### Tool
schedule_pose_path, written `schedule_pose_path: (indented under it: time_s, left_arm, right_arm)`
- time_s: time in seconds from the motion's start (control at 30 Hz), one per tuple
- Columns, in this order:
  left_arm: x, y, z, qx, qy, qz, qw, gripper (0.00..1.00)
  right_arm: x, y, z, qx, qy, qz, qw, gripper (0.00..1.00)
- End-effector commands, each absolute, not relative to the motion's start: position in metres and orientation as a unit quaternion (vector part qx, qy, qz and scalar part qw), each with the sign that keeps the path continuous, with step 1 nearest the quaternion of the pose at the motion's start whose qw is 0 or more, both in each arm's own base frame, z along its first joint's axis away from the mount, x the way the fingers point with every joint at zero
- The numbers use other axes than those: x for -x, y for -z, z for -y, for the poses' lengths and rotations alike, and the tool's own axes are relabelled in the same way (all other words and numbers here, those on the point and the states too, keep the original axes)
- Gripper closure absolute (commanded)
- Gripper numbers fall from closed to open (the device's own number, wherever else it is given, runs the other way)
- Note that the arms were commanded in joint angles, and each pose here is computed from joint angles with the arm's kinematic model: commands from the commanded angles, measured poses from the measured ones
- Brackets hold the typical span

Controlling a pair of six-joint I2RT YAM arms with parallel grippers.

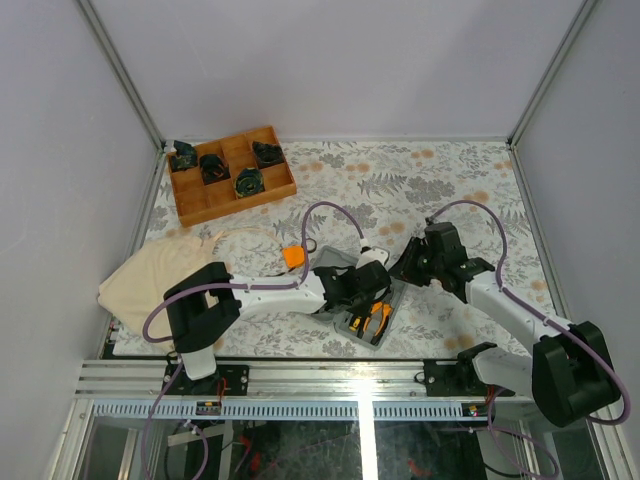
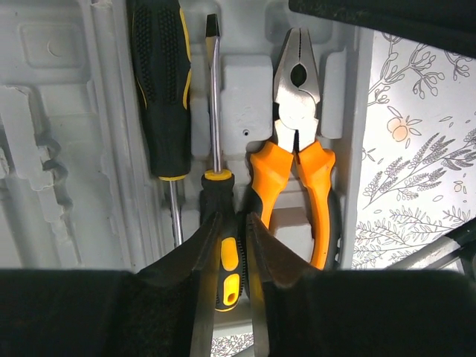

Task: Sort the tools into containers
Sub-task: Adjust the screwdriver in the storage box.

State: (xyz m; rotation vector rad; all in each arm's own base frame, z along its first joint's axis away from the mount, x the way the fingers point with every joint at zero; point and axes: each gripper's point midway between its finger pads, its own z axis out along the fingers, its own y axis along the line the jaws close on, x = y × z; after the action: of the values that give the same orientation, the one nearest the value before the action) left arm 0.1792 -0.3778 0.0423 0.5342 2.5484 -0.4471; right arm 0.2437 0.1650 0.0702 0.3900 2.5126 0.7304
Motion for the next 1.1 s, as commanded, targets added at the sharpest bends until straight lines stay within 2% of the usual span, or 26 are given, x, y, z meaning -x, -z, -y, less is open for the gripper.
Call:
schedule_pose_path:
  time_s: [0.0, 0.17, 0.43, 1.07]
  left_arm:
    - [-0.185, -0.022, 0.365, -0.198, 0.137, -0.938, 0.248, 0.84]
    - [-0.186, -0.014, 0.361, -0.199, 0.131, -0.941, 0.242, 0.91]
    - [-0.179, -0.004, 0.357, -0.201, 0.134, -0.943, 0.228, 0.94]
    - [-0.172, 0.003, 0.359, -0.204, 0.151, -0.943, 0.215, 0.96]
  right_arm:
    - [-0.258, -0.089, -0.177, -0.133, -0.286, -0.912, 0.262, 0.68]
    - [-0.257, -0.084, -0.185, -0.123, -0.267, -0.922, 0.253, 0.71]
    - [-0.264, -0.075, -0.191, -0.151, -0.227, -0.925, 0.266, 0.83]
    - [-0.267, -0.039, -0.2, -0.149, -0.199, -0.94, 0.232, 0.9]
